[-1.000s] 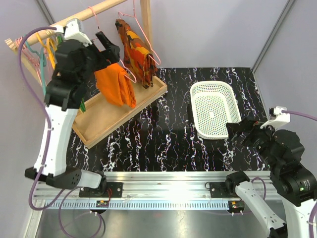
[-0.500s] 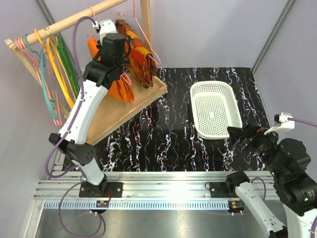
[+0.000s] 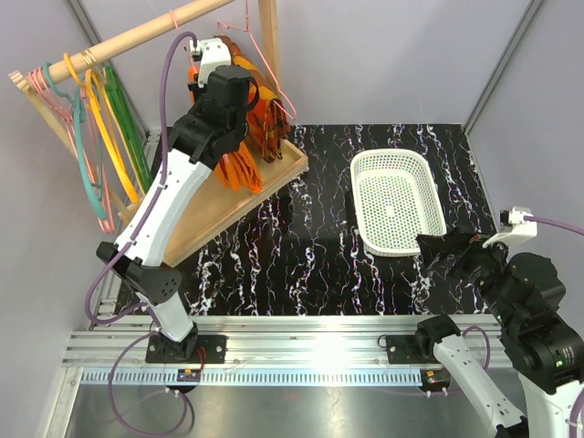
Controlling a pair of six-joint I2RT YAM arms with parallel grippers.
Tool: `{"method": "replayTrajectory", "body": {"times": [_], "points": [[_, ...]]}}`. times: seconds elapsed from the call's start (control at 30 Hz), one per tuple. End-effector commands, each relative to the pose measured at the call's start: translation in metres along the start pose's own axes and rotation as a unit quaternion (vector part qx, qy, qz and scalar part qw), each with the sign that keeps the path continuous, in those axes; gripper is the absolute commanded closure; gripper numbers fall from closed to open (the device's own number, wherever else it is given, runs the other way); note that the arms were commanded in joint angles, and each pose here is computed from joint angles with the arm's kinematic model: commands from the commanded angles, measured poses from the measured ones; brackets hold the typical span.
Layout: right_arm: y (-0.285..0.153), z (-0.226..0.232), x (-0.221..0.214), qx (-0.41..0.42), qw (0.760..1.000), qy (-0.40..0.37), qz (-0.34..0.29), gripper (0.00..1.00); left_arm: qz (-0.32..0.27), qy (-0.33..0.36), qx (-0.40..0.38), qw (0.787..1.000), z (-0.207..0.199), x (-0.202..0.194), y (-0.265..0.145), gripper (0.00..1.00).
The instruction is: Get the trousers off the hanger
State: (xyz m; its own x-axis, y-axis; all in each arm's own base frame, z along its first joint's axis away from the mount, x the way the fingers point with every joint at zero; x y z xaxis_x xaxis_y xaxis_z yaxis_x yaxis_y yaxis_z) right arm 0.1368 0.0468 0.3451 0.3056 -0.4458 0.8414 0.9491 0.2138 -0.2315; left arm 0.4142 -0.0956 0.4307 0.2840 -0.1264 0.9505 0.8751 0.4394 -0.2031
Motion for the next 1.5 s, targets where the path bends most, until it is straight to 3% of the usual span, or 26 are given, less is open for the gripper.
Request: {"method": "replayTrajectory", "body": {"times": [0.0,0.37,0.6,0.8,0.9,1.13,1.33,1.47], "points": [[0.000,0.002,-0.004,0.010,1.000,0.002,0.004,0.01,-0.076,-0.083,-0.002,0.994,0.023,0.058,-0.026,1.00],[-0.002,-0.002,-0.006,0.010,1.000,0.004,-0.008,0.00,-0.153,-0.107,0.024,0.982,0.054,0.118,-0.048,1.00],[0.001,0.003,-0.004,0.019,1.000,0.003,-0.007,0.00,-0.174,-0.128,-0.008,0.976,0.063,0.132,-0.067,1.00],[0.002,0.018,0.003,0.054,0.998,-0.012,-0.007,0.01,-0.154,-0.147,-0.065,0.975,0.050,0.113,-0.091,1.00],[0.004,0.040,-0.001,0.119,0.992,-0.034,0.012,0.01,-0.142,-0.177,-0.103,0.968,0.054,0.103,-0.112,1.00],[0.049,0.090,-0.023,0.250,0.963,-0.011,0.097,0.01,-0.110,-0.221,-0.173,0.953,0.042,0.062,-0.155,1.00],[0.106,0.092,-0.037,0.227,0.962,0.006,0.151,0.00,-0.090,-0.228,-0.252,0.936,0.013,0.032,-0.195,1.00],[0.116,0.102,-0.043,0.230,0.960,-0.014,0.159,0.01,-0.090,-0.236,-0.262,0.931,-0.001,0.023,-0.219,1.00]]}}
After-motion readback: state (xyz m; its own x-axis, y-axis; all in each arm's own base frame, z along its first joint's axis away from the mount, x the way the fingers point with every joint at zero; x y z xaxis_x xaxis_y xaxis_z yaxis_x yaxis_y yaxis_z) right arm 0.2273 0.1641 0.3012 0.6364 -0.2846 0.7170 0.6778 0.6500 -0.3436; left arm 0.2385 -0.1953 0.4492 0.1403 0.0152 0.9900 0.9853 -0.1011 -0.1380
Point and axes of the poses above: each gripper's point midway between its finger pads, its own y axis out along the fingers, its own z axis along the line the jaws close on, x = y × z, the point moved 1 cm from there along -y, back along the fingers, and after that the axes turned 7 degrees about y, right-handed, at the moved point
